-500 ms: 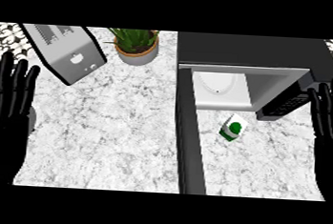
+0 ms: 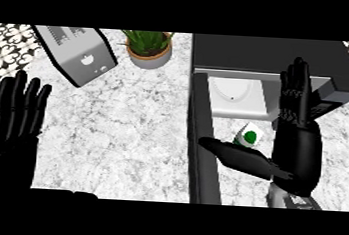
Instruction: Pick up the milk, place it into the microwave and close the microwave
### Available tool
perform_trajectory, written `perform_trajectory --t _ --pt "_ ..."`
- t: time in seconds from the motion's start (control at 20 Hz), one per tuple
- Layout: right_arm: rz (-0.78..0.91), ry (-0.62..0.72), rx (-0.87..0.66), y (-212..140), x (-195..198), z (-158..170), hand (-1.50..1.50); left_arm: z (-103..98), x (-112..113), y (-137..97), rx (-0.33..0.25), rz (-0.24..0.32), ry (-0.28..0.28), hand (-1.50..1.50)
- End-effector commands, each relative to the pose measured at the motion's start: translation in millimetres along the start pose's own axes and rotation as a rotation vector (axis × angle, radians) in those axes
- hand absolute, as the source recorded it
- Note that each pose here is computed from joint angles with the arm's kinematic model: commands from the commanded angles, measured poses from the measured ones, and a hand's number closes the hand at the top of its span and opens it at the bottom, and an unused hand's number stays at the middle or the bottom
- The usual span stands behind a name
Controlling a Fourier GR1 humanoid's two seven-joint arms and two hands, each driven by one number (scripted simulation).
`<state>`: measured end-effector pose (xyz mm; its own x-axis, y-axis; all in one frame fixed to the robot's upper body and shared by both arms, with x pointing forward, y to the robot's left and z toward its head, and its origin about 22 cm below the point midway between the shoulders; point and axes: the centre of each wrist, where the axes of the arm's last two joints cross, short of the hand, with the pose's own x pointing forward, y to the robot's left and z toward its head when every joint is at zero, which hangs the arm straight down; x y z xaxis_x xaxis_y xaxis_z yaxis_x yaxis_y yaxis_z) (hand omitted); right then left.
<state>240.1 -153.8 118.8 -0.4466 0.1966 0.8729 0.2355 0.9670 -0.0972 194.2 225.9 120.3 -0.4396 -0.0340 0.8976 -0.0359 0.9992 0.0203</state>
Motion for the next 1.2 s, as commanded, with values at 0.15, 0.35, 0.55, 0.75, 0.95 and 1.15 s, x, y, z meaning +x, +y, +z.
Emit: perform_trajectory --t 0.15,0.35,0.55,0.75,0.95,1.15 --pt "0.048 0.035 -0.020 52.6 12.6 3.2 -1.50 45.4 0.6 1.0 0.050 0.019 0.076 -1.50" --pt "0.071 0.070 -0.099 56.4 21.4 20.3 -1.50 53.7 24.9 30.1 0.023 0.023 0.064 -1.50" --pt "0.124 0.102 -0.131 57.6 18.1 28.4 -1.50 73.4 16.4 40.1 0.040 0.029 0.066 -1.50" --pt "0.132 0.168 -0.155 60.4 -14.0 30.1 -1.50 83.2 44.4 49.7 0.018 0.022 0.066 -1.50" --pt "0.133 0.179 -0.143 40.9 -30.3 43.2 -1.50 83.1 46.0 50.7 0.034 0.033 0.079 -1.50" --pt "0.157 0.200 -0.154 53.2 -48.2 47.4 -1.50 90.7 60.9 55.2 0.031 0.007 0.067 -1.50"
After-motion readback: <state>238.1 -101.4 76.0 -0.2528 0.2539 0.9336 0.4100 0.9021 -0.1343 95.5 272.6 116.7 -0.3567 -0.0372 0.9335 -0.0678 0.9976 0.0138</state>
